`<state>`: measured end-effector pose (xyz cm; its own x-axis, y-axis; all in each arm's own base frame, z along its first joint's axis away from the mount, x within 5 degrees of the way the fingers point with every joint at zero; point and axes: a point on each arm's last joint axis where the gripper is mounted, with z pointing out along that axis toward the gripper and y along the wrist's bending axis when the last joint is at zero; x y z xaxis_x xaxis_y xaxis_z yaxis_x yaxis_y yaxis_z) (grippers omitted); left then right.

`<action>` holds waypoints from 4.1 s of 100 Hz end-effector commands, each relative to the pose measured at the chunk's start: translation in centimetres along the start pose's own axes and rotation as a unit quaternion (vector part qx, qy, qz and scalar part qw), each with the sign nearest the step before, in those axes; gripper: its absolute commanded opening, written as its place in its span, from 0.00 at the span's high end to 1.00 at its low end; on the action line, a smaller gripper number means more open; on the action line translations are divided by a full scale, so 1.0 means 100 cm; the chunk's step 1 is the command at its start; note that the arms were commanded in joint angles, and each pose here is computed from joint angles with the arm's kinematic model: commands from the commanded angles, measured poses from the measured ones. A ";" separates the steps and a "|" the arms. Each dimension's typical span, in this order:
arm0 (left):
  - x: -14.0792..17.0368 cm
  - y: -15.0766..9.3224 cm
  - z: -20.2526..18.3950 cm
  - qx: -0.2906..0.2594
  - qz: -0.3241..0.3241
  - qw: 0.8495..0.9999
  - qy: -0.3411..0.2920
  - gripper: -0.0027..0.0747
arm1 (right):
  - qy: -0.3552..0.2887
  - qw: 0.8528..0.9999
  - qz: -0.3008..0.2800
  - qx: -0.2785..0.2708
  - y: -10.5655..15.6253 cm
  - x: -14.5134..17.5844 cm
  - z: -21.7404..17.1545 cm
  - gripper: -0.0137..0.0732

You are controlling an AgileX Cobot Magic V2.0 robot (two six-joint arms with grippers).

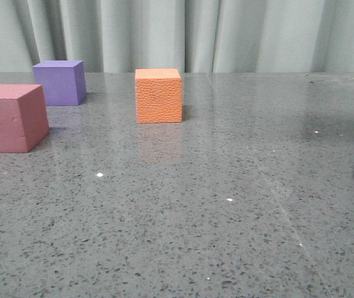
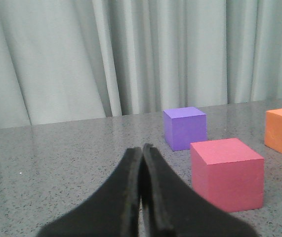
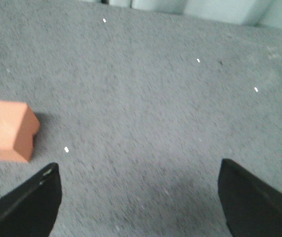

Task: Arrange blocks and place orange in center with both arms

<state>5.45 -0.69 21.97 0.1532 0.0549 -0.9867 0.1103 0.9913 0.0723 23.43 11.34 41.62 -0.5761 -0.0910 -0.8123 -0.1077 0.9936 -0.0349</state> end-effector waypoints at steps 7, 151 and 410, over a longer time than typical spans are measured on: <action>0.010 -0.001 -0.002 0.001 -0.005 1.000 -0.027 0.99 | -0.064 0.998 -0.007 -0.003 -0.030 0.028 -0.036 0.11; 0.010 -0.001 -0.002 0.001 -0.005 1.000 -0.027 0.99 | -0.095 0.994 -0.012 0.042 -0.090 0.148 -0.084 0.92; 0.007 -0.001 -0.003 0.002 -0.005 0.999 -0.040 0.99 | -0.362 0.932 0.037 0.012 -0.083 0.280 -0.034 0.92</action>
<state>5.45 -0.69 21.97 0.1532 0.0549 -0.9867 0.1103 0.9913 0.0723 5.67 0.36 19.87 0.0043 0.0441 -0.9990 -0.0656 0.9969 0.0438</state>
